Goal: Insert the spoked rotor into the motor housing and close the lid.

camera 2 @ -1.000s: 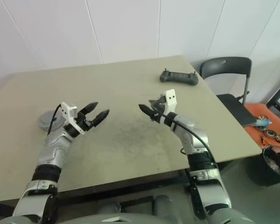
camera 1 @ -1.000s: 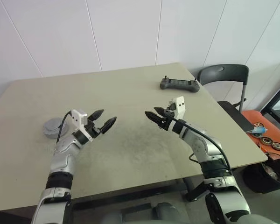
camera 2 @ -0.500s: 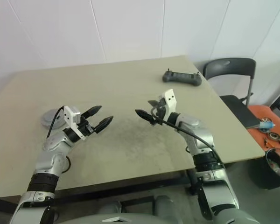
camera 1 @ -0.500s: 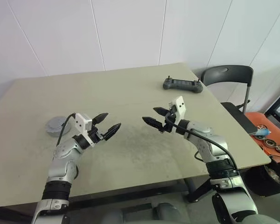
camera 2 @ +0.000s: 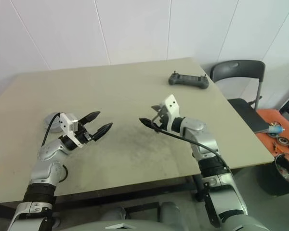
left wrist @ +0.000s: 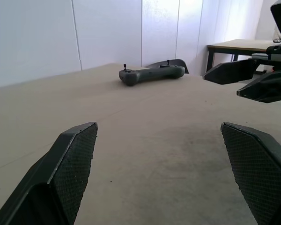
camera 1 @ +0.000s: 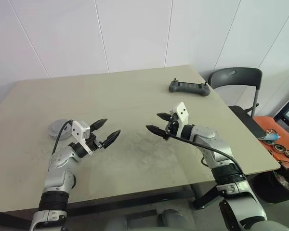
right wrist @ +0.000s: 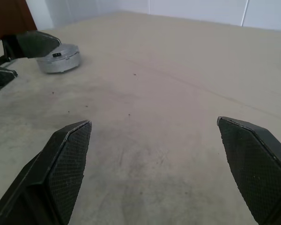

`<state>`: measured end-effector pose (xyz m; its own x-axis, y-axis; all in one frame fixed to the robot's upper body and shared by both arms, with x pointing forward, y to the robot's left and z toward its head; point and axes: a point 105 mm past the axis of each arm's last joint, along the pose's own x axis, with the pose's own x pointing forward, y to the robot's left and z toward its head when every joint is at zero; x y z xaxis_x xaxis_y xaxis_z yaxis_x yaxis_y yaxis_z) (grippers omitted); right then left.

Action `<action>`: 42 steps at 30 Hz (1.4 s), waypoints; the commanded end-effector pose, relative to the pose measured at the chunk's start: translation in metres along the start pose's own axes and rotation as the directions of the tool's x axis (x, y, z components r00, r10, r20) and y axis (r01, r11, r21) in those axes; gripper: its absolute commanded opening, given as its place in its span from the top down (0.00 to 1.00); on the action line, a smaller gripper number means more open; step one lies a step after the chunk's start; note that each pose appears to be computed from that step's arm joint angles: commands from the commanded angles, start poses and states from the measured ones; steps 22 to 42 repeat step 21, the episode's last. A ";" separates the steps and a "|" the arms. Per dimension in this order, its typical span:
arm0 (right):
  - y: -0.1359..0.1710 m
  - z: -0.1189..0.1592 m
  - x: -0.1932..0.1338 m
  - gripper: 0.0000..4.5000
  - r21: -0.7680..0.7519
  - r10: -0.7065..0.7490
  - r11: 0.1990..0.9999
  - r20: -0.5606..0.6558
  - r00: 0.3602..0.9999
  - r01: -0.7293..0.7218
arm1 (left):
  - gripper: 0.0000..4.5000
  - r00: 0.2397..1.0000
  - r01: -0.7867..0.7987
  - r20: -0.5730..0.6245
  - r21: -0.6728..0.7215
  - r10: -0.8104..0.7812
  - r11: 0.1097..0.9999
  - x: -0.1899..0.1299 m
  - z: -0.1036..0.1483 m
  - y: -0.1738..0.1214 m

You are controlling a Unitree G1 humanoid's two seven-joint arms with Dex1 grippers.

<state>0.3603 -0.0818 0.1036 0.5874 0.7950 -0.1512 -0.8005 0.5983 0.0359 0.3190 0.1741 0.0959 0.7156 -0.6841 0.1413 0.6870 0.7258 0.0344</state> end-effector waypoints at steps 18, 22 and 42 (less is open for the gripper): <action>-0.019 0.021 -0.005 0.00 -0.085 -0.079 0.993 0.051 0.996 0.083 | 0.00 0.998 0.061 -0.031 0.110 -0.058 0.992 0.012 -0.001 -0.006; -0.019 0.021 -0.004 0.00 -0.086 -0.082 0.993 0.052 0.995 0.086 | 0.00 0.998 0.060 -0.031 0.111 -0.057 0.992 0.011 -0.002 -0.004; -0.019 0.021 -0.004 0.00 -0.086 -0.082 0.993 0.052 0.995 0.086 | 0.00 0.998 0.060 -0.031 0.111 -0.057 0.992 0.011 -0.002 -0.004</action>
